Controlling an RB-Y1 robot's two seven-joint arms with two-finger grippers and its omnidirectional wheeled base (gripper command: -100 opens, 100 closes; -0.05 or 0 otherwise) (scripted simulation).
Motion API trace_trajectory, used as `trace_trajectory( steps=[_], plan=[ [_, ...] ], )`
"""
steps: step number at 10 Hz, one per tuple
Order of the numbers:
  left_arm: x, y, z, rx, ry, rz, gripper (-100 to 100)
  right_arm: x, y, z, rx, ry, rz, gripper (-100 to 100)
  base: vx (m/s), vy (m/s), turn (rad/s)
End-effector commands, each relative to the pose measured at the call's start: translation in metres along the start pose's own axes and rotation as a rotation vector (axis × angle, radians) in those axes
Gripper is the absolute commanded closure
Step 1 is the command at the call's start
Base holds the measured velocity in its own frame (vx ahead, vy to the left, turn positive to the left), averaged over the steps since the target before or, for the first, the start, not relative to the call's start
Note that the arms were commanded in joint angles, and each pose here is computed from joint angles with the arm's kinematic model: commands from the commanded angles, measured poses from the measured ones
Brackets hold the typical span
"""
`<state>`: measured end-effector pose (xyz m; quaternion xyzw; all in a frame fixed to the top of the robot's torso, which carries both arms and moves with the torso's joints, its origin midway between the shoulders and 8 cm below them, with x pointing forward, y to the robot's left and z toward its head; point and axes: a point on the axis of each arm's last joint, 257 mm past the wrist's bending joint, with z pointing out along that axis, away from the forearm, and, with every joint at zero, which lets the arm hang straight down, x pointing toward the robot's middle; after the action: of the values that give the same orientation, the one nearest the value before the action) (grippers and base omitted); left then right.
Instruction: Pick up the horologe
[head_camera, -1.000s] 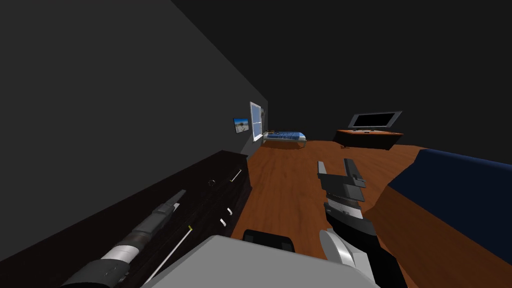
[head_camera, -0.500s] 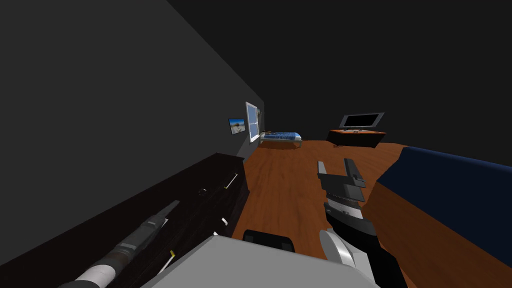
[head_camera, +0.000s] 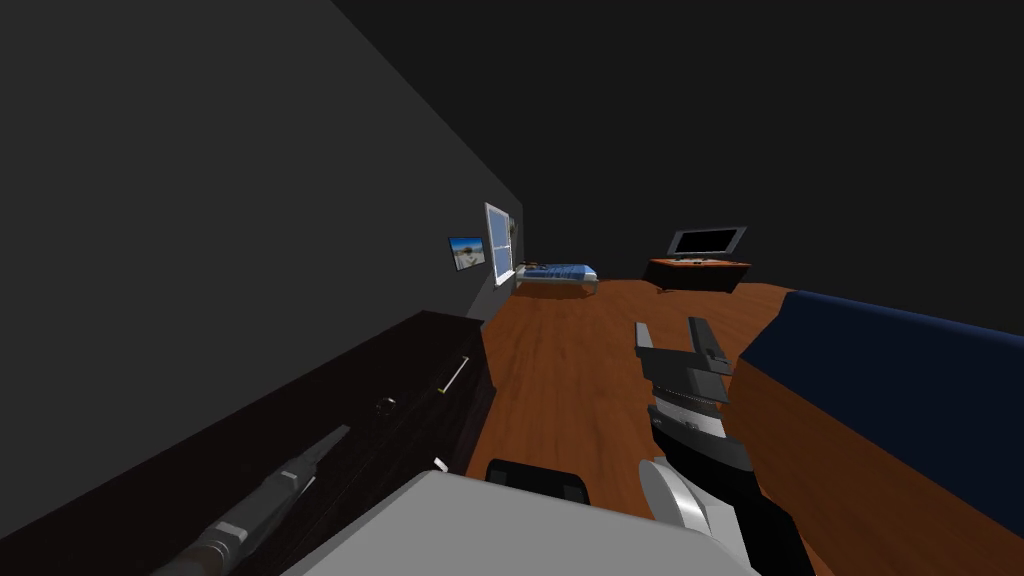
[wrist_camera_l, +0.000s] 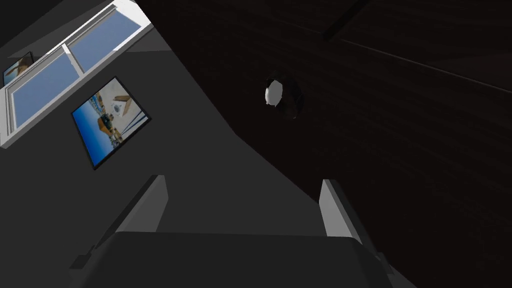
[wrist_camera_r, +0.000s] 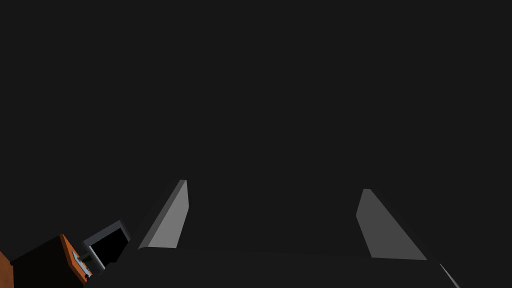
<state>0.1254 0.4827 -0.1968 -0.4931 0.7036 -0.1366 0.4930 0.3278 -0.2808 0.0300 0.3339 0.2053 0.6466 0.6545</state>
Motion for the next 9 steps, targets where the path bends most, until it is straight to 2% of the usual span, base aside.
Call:
trace_trajectory(
  steps=[1,2,3,5,6,9],
  plan=[
    [0.002,0.012,-0.007,-0.04,0.014,-0.004,-100,0.0,0.0,0.0,0.0,0.0,0.0,0,0.108,0.025,-0.06],
    [0.01,0.026,-0.014,-0.096,0.038,-0.014,-100,0.0,0.0,0.0,0.0,0.0,0.0,0,0.119,0.041,-0.09],
    [0.011,0.028,-0.016,-0.103,0.04,-0.014,-100,0.0,0.0,0.0,0.0,0.0,0.0,0,0.09,0.04,-0.067],
    [0.027,0.056,-0.034,-0.212,0.087,-0.038,-100,0.0,0.0,0.0,0.0,0.0,0.0,0,0.127,0.055,-0.138],
    [0.028,0.06,-0.038,-0.226,0.089,-0.037,-100,0.0,0.0,0.0,0.0,0.0,0.0,0,0.136,0.067,-0.048],
    [0.053,0.097,-0.075,-0.391,0.152,-0.078,-100,0.0,0.0,0.0,0.0,0.0,0.0,0,0.166,0.068,-0.131]
  ],
)
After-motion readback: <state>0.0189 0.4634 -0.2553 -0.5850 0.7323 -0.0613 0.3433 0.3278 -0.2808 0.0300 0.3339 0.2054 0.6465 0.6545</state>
